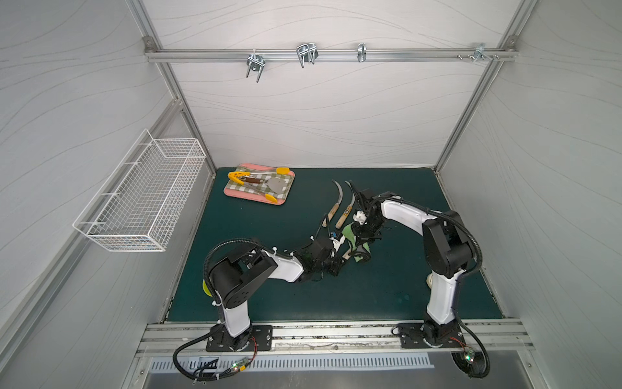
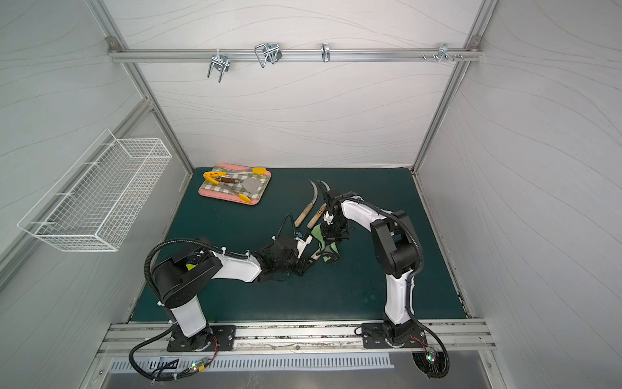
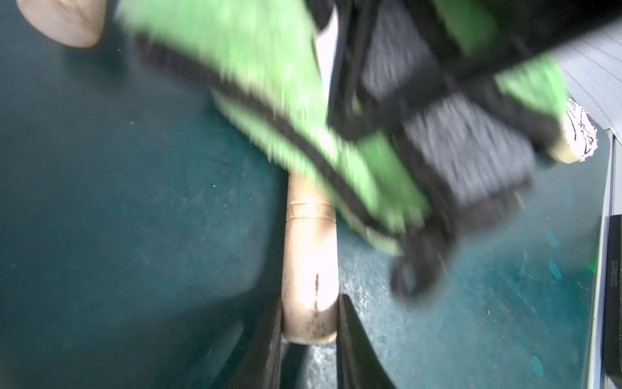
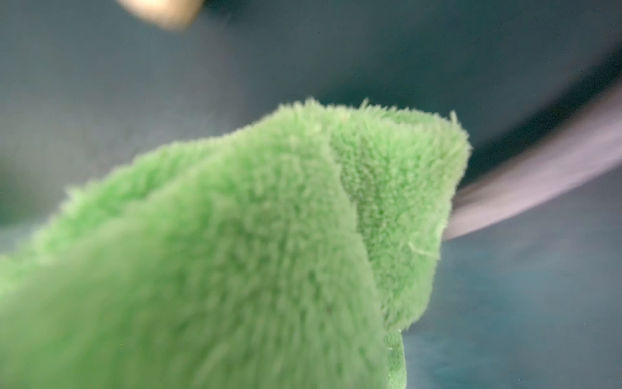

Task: Wipe small sickles with rags
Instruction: Wipe the small sickle at the center of the board.

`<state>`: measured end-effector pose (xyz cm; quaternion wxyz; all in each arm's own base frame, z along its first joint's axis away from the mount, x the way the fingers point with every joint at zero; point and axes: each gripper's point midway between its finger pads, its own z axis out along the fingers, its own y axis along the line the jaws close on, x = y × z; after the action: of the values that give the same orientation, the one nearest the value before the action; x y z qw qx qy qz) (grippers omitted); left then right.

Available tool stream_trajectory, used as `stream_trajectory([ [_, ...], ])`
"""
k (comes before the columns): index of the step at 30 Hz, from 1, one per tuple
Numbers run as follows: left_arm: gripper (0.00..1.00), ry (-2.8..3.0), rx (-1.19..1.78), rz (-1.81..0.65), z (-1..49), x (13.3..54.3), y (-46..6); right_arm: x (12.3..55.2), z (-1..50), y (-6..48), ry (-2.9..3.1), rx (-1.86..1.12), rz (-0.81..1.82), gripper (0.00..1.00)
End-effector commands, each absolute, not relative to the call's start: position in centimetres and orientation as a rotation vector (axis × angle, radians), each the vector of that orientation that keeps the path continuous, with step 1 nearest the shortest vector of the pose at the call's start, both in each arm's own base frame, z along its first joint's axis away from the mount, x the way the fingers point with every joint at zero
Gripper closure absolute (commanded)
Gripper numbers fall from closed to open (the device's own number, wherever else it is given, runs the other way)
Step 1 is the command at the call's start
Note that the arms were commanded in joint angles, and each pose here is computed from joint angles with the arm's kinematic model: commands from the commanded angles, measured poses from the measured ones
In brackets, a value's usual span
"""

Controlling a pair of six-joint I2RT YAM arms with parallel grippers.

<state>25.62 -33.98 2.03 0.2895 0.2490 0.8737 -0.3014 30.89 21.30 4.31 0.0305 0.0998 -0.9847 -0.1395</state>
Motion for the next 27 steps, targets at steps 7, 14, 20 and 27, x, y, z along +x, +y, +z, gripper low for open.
stream_trajectory([
  [7, 1.0, 2.453, 0.766, -0.727, 1.7, 23.5, -32.0, 36.0, 3.9, 18.1, -3.196, 0.297, -0.352, 0.88],
  [14, 0.63, 2.481, 0.797, -0.722, 2.9, 23.3, -32.1, 33.6, 9.2, 19.3, -3.23, 0.311, -0.61, 0.88],
  [20, 0.57, 2.45, 0.778, -0.724, 5.6, 23.9, -32.4, 31.1, 12.6, 18.3, -3.274, 0.328, -0.68, 0.87],
  [27, 0.55, 2.423, 0.823, -0.686, 7.0, 25.8, -34.1, 29.8, 14.6, 16.3, -3.319, 0.294, -0.744, 0.86],
])
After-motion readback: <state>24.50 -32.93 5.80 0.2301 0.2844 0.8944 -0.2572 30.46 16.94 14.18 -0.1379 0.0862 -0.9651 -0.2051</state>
